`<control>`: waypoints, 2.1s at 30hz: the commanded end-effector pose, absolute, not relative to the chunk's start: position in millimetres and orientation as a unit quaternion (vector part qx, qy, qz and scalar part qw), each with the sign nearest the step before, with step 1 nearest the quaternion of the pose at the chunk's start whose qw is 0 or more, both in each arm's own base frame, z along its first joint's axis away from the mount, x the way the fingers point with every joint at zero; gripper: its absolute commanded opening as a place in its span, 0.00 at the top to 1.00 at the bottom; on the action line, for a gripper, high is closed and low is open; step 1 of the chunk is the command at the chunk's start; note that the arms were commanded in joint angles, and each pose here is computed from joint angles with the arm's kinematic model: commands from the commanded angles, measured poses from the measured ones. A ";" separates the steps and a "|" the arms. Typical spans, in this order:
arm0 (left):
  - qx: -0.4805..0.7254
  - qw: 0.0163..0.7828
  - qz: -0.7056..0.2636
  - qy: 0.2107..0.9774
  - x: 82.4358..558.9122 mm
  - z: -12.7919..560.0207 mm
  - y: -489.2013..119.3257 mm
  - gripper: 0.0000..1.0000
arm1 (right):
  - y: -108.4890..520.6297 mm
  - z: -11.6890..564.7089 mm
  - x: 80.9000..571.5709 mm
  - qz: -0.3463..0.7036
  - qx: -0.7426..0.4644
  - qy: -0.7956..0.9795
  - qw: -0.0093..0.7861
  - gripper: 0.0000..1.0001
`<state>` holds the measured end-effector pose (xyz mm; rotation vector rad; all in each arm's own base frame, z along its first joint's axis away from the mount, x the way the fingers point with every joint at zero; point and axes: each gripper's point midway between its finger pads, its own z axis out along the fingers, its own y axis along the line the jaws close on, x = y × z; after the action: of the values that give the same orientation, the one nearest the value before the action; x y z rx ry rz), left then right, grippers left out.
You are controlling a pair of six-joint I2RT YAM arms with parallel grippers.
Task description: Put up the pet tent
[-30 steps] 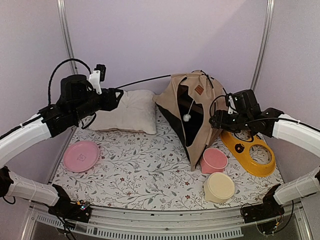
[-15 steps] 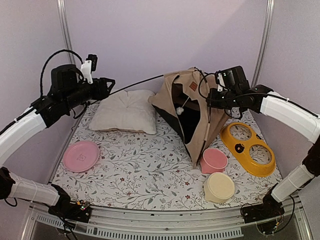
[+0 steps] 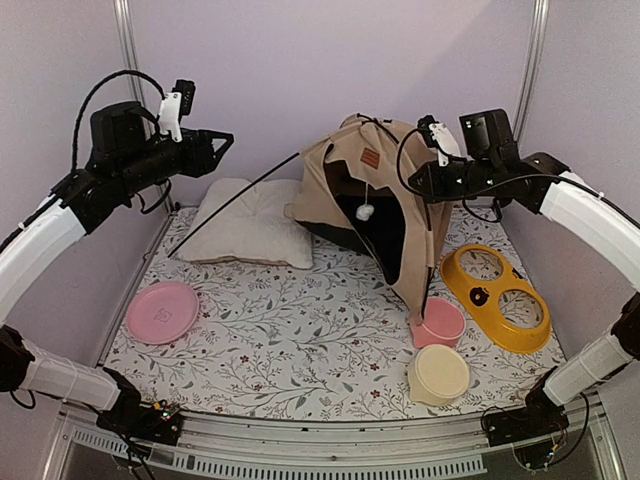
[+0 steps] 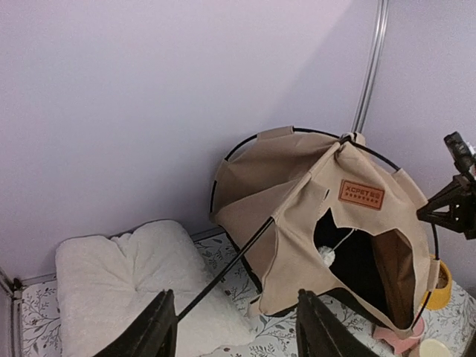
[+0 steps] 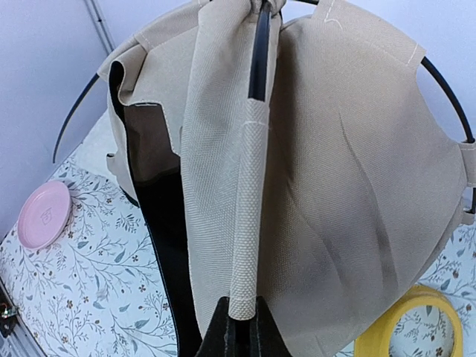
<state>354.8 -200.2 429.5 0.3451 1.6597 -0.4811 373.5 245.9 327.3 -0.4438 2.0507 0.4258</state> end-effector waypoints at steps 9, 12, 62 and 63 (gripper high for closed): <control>0.204 0.623 -0.241 0.716 340.7 449.8 -213.4 0.39 | 248.1 437.0 368.8 0.135 -0.288 0.746 0.585 1.00; 0.209 0.605 -0.255 0.725 338.0 436.9 -218.7 0.40 | 238.7 421.7 382.5 0.091 -0.285 0.755 0.584 1.00; 0.110 0.566 -0.198 0.793 295.9 349.1 -172.5 0.54 | 327.9 374.8 281.1 0.515 -0.129 0.733 0.426 0.21; 0.110 0.568 -0.203 0.790 291.6 354.0 -170.7 0.55 | 339.0 375.6 273.8 0.528 -0.130 0.727 0.420 0.21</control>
<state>302.1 -183.9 354.1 0.2755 1.8306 -0.4875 303.0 308.2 333.6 -0.3648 1.9768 1.0573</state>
